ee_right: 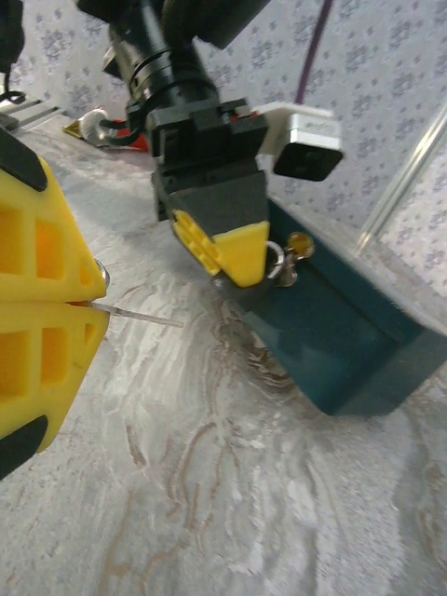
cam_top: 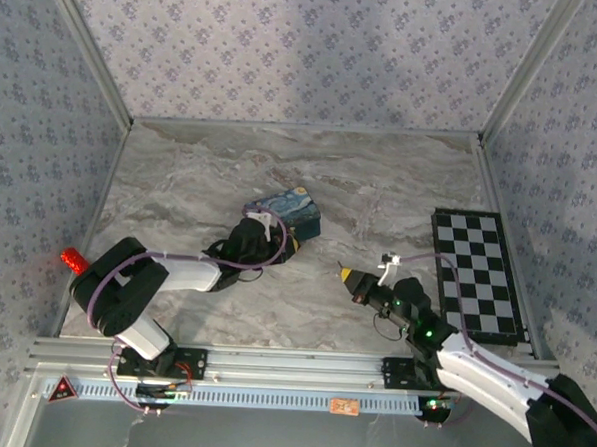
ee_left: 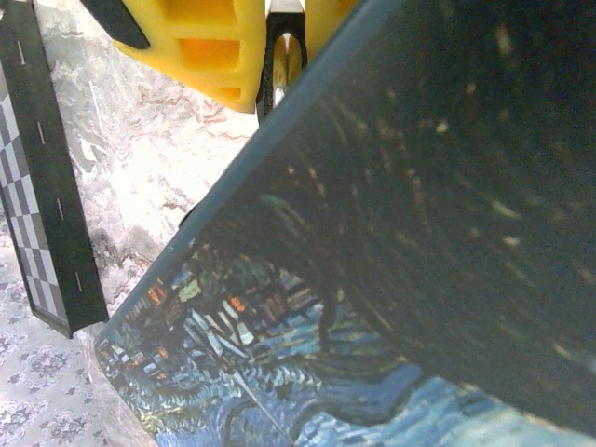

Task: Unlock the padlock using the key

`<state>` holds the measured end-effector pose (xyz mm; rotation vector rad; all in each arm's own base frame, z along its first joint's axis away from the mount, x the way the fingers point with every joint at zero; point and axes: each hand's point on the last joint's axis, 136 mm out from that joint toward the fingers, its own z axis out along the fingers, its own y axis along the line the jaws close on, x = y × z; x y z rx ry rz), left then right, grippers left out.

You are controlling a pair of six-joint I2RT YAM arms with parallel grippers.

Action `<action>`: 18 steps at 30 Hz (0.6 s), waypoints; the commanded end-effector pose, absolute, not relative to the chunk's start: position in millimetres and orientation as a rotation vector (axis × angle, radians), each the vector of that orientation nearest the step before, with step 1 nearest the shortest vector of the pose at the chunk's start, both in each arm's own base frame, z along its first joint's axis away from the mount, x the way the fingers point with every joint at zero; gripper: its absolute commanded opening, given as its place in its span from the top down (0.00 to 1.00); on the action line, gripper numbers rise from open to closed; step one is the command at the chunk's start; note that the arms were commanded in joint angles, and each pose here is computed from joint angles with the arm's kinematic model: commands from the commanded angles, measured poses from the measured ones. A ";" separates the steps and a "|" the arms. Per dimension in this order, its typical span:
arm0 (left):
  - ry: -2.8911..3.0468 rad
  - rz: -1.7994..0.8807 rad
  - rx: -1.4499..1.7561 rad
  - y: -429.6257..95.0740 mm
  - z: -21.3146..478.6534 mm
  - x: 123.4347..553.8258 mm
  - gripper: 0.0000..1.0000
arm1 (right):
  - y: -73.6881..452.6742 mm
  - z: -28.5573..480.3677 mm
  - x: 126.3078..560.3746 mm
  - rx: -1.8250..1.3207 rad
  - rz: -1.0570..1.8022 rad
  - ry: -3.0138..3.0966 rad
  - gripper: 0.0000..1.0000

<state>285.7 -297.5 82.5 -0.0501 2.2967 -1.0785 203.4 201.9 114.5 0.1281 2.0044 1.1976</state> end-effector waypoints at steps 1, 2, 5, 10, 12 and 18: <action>2.182 -1.210 -0.017 -313.7 127.1 296.0 1.00 | 217.7 142.3 206.7 0.033 1.254 1.903 1.00; 2.181 -1.222 -0.025 -313.5 128.5 296.7 1.00 | 221.6 143.2 206.5 0.008 1.264 1.898 1.00; 2.178 -1.255 -0.030 -314.7 134.4 297.2 1.00 | 237.2 145.2 205.5 -0.071 1.291 1.908 1.00; 2.192 -1.283 0.003 -319.4 140.7 295.8 1.00 | 252.2 145.5 211.2 -0.128 1.297 1.887 1.00; 2.193 -1.302 0.010 -320.9 143.8 296.3 1.00 | 255.8 147.3 214.5 -0.151 1.302 1.868 1.00; 2.194 -1.327 0.015 -321.1 152.8 299.1 1.00 | 268.1 149.2 226.4 -0.203 1.347 1.839 1.00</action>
